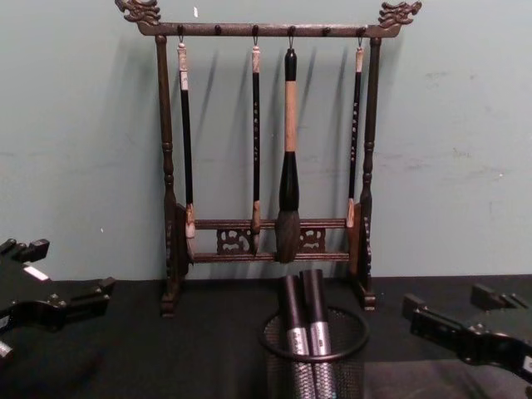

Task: Pick up the water-based marker from the table and place it into the pen holder.

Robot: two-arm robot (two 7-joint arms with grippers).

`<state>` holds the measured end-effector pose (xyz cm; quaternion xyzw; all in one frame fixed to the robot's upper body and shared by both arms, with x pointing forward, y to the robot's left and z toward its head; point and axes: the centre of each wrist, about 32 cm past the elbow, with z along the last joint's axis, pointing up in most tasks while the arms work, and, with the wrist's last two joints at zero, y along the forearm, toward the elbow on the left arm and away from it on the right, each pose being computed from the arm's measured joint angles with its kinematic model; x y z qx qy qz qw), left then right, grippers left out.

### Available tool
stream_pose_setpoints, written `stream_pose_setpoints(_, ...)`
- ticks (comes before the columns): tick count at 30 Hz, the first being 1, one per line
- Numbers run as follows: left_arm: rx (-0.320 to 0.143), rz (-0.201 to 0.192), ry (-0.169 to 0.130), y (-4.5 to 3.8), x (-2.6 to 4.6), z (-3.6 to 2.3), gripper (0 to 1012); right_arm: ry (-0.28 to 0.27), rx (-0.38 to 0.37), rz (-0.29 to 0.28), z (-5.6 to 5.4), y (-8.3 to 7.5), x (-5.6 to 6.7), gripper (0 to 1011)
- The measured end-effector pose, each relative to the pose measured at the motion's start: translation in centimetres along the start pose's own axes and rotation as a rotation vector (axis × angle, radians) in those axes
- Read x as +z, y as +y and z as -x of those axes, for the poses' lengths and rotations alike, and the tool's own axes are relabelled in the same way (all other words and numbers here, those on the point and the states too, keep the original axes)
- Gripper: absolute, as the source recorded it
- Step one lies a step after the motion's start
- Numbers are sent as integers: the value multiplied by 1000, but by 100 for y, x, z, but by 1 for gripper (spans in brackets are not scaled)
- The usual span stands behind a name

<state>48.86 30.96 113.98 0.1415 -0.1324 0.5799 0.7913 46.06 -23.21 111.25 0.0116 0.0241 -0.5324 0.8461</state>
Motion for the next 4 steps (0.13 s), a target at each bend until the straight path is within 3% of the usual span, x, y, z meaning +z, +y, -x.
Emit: stream_pose_setpoints(4,0,0,0,0,0,0,1009,0,0,0,0,0,0,1002)
